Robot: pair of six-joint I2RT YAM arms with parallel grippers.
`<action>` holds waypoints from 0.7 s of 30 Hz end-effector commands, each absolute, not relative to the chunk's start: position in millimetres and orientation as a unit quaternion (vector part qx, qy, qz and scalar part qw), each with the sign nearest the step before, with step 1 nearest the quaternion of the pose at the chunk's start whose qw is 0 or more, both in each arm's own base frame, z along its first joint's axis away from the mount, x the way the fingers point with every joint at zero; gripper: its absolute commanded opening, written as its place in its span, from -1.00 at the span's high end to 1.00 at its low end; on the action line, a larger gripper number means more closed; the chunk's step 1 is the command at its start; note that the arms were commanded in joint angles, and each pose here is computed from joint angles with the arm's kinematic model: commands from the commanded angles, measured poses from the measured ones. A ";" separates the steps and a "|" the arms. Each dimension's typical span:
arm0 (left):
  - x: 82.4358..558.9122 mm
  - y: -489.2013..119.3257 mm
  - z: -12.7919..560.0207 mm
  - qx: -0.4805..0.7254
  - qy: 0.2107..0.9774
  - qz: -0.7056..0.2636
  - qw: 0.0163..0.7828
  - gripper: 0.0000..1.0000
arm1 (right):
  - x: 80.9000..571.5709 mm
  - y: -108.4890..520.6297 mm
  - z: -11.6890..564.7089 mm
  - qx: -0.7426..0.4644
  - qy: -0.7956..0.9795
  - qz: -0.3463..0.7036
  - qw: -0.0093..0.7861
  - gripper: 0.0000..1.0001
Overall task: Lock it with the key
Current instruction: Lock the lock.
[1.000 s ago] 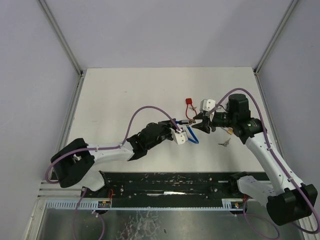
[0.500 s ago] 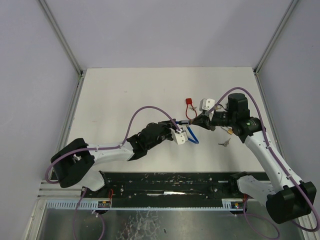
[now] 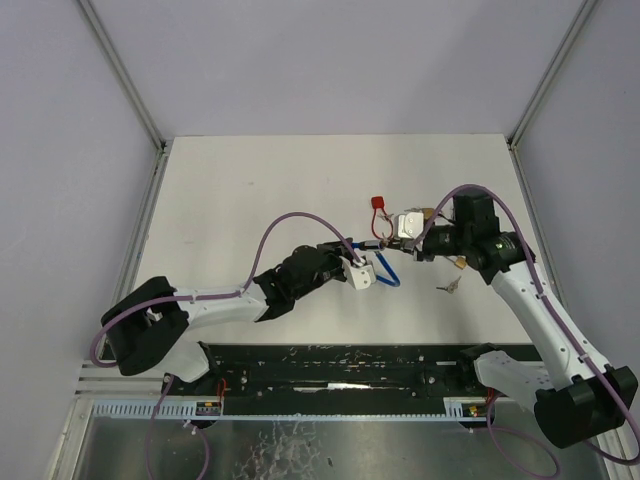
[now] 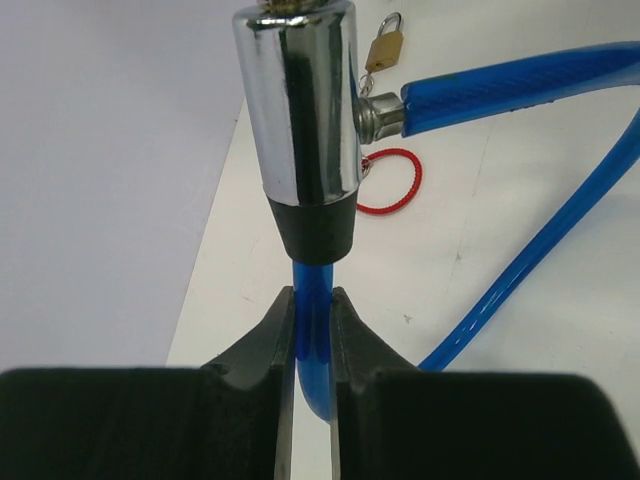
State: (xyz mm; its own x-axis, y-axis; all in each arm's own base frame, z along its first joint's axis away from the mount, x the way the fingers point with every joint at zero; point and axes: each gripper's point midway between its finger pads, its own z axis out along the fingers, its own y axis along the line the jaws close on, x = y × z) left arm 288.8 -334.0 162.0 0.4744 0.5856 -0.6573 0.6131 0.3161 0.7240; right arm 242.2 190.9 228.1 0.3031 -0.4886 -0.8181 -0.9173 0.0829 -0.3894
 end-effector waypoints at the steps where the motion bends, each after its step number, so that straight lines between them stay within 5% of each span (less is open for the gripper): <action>1: 288.9 -324.8 152.1 0.587 0.530 -0.008 0.613 0.99 | 234.7 188.3 253.4 -0.673 0.503 0.187 0.509 1.00; 3: 288.7 -325.1 153.1 0.586 0.529 -0.009 0.614 0.99 | 230.4 190.8 254.0 -0.666 0.506 0.203 0.509 0.98; 7: 288.7 -324.4 154.2 0.585 0.529 -0.009 0.614 0.99 | 222.4 193.0 243.3 -0.661 0.514 0.230 0.495 0.37; 11: 288.5 -324.7 153.9 0.585 0.529 -0.010 0.614 1.00 | 222.7 192.5 242.9 -0.652 0.528 0.236 0.491 0.10; 21: 289.1 -325.0 152.7 0.586 0.530 -0.011 0.612 0.99 | 229.9 204.6 243.9 -0.587 0.572 0.296 0.491 0.17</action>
State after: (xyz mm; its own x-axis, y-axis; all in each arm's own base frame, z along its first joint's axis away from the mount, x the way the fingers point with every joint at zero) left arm 288.8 -333.3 164.7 0.4748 0.5774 -0.6643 0.6167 0.3202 0.7191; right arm 229.0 193.9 234.8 0.2156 -0.4513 -0.8659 -0.9480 0.1158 -0.2964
